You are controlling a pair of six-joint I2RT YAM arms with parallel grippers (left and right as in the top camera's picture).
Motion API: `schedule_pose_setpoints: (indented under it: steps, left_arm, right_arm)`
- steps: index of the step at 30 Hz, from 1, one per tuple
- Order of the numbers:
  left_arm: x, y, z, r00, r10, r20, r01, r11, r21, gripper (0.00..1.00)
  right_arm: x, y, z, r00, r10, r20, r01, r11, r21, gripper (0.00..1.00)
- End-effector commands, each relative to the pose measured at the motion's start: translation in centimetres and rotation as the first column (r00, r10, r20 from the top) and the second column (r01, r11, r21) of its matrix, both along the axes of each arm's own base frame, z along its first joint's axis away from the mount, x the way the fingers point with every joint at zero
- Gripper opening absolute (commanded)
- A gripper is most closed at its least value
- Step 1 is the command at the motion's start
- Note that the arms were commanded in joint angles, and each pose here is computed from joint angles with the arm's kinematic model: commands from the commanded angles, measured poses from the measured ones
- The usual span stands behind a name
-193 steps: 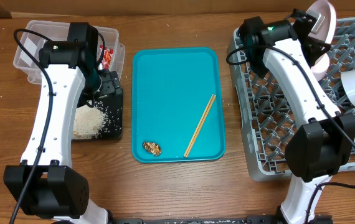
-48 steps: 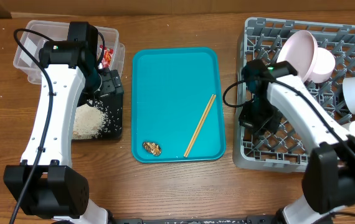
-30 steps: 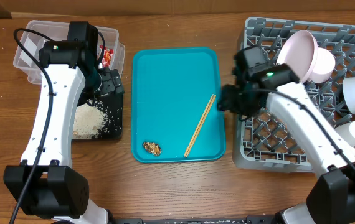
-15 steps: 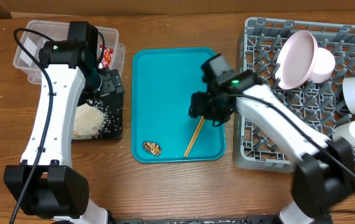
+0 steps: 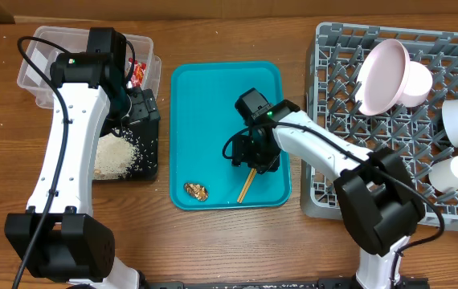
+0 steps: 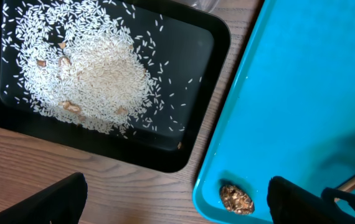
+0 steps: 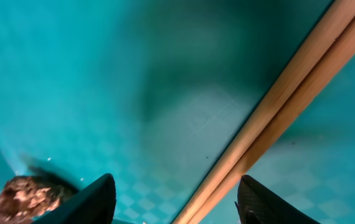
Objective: Sort waste into correct bins and load items into the dishwasher
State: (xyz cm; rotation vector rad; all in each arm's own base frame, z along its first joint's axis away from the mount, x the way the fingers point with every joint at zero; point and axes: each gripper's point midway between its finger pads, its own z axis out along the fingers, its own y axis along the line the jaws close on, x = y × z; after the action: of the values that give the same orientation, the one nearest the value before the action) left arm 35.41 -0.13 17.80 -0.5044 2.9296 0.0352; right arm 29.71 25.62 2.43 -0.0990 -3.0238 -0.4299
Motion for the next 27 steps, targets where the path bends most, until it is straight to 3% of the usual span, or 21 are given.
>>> schedule_pose_setpoints:
  steps: [1,9,15,23,27]
  left_arm:
    - [0.3,-0.2,1.1,0.999,0.011,0.037,-0.011,1.000,-0.009,0.94]
    - [0.3,-0.2,1.1,0.999,0.011,0.036,-0.011,1.000,-0.009,0.94]
    - [0.3,-0.2,1.1,0.999,0.011,0.037,-0.011,1.000,-0.009,0.94]
    - [0.3,-0.2,1.1,0.999,0.011,0.036,-0.011,1.000,-0.009,0.94]
    - [0.3,-0.2,1.1,0.999,0.011,0.036,-0.011,1.000,-0.009,0.94]
  right_arm:
    - [0.2,0.3,-0.9,0.999,-0.026,-0.023,0.026,1.000,-0.009,0.64]
    - [-0.4,-0.3,-2.4,0.996,-0.064,-0.069,0.060,0.997,-0.057,0.58]
    - [-1.0,-2.8,-2.7,0.981,-0.173,-0.084,0.154,0.969,-0.190,0.56]
    - [-1.2,-4.0,-2.8,0.965,-0.250,-0.078,0.223,0.939,-0.261,0.25]
    - [-1.1,-4.1,-2.8,0.965,-0.251,-0.071,0.224,0.938,-0.266,0.23]
